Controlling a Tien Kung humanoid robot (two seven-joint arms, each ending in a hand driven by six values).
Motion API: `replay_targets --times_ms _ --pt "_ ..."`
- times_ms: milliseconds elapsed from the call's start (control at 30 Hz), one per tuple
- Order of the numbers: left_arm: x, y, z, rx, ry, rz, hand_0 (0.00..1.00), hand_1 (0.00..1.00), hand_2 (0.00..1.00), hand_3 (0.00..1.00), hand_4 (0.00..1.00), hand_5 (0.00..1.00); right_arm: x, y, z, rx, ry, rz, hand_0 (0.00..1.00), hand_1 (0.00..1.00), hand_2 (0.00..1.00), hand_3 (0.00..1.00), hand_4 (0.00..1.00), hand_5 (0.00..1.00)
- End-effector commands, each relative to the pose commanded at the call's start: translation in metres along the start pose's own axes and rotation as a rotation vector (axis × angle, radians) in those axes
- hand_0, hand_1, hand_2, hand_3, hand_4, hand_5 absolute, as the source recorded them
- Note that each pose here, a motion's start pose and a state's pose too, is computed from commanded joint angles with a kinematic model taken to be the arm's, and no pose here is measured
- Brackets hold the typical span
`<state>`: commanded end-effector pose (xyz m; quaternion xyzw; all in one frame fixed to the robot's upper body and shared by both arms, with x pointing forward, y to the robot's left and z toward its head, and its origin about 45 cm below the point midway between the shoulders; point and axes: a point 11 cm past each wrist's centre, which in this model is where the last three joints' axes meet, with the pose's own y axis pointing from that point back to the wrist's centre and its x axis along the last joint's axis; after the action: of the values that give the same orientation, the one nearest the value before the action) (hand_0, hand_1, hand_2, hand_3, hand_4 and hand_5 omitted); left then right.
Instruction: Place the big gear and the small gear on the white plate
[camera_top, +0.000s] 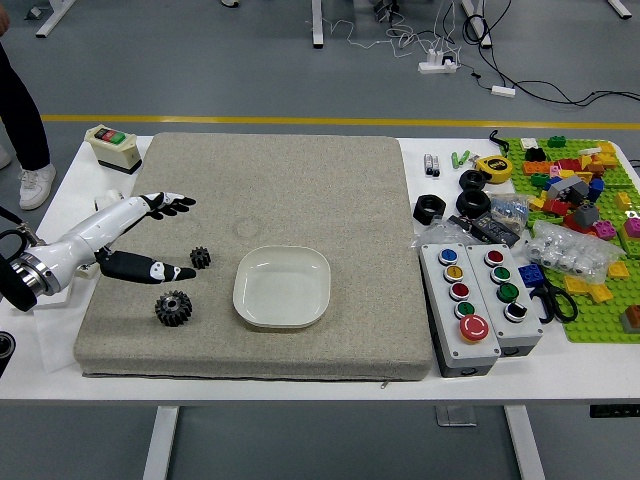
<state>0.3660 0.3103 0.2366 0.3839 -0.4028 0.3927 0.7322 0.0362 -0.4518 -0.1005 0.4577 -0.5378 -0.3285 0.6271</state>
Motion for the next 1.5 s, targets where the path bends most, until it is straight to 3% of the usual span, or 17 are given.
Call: replay_targets --times_ms 133,400,433,600,633,1000,1033,1200,1233,1400,1433,1500 --pt "-0.009 -0.002 -0.004 0.046 -0.113 -0.055 0.672 0.734 0.779 0.840 0.998 0.295 0.000 0.000 -0.001 0.002 -0.001 0.001 0.750 0.778 0.828 0.800 0.947 0.747" --pt "-0.028 -0.003 0.003 0.035 -0.119 -0.134 0.643 0.717 0.757 0.836 0.998 0.278 0.001 0.000 -0.002 0.003 0.001 0.002 0.750 0.778 0.826 0.799 0.946 0.746" --pt "-0.029 -0.003 0.003 0.035 -0.119 -0.138 0.598 0.688 0.729 0.815 0.998 0.272 0.001 0.000 -0.002 0.003 0.001 0.002 0.749 0.778 0.826 0.799 0.946 0.746" --pt "-0.038 -0.003 0.002 0.040 -0.118 -0.156 0.598 0.688 0.729 0.815 0.998 0.272 0.001 0.000 -0.001 0.002 0.001 0.001 0.749 0.778 0.826 0.799 0.946 0.746" --pt "-0.039 -0.003 0.001 0.041 -0.117 -0.157 0.529 0.642 0.688 0.757 0.991 0.252 0.001 0.000 -0.001 0.001 0.002 0.001 0.749 0.778 0.826 0.799 0.946 0.745" --pt "-0.046 -0.006 -0.017 0.084 -0.104 -0.157 0.519 0.632 0.682 0.711 0.955 0.233 0.000 0.000 0.002 -0.002 0.000 0.000 0.748 0.777 0.826 0.798 0.945 0.745" --pt "-0.046 -0.006 -0.018 0.086 -0.104 -0.157 0.503 0.627 0.655 0.697 0.868 0.171 0.000 0.000 0.002 -0.002 0.000 0.000 0.747 0.777 0.825 0.799 0.945 0.745" --pt "-0.048 -0.008 -0.023 0.099 -0.100 -0.151 0.503 0.627 0.655 0.697 0.868 0.171 -0.001 0.000 0.003 -0.004 0.002 -0.001 0.747 0.777 0.825 0.799 0.945 0.745" --pt "-0.049 -0.008 -0.024 0.102 -0.097 -0.152 0.420 0.522 0.550 0.584 0.592 0.051 -0.001 0.000 0.004 -0.004 0.003 -0.001 0.747 0.776 0.824 0.798 0.944 0.743" --pt "-0.053 -0.008 -0.027 0.111 -0.090 -0.152 0.420 0.522 0.550 0.584 0.592 0.051 -0.002 0.000 0.004 -0.006 0.003 -0.002 0.747 0.776 0.824 0.798 0.944 0.743" --pt "-0.053 -0.008 -0.027 0.110 -0.091 -0.151 0.360 0.446 0.484 0.538 0.418 0.002 -0.002 0.000 0.004 -0.006 0.003 -0.002 0.747 0.775 0.824 0.798 0.943 0.743" --pt "-0.053 -0.008 -0.026 0.109 -0.093 -0.152 0.360 0.446 0.484 0.538 0.418 0.002 -0.002 0.000 0.004 -0.006 0.004 -0.002 0.747 0.775 0.824 0.798 0.943 0.743"
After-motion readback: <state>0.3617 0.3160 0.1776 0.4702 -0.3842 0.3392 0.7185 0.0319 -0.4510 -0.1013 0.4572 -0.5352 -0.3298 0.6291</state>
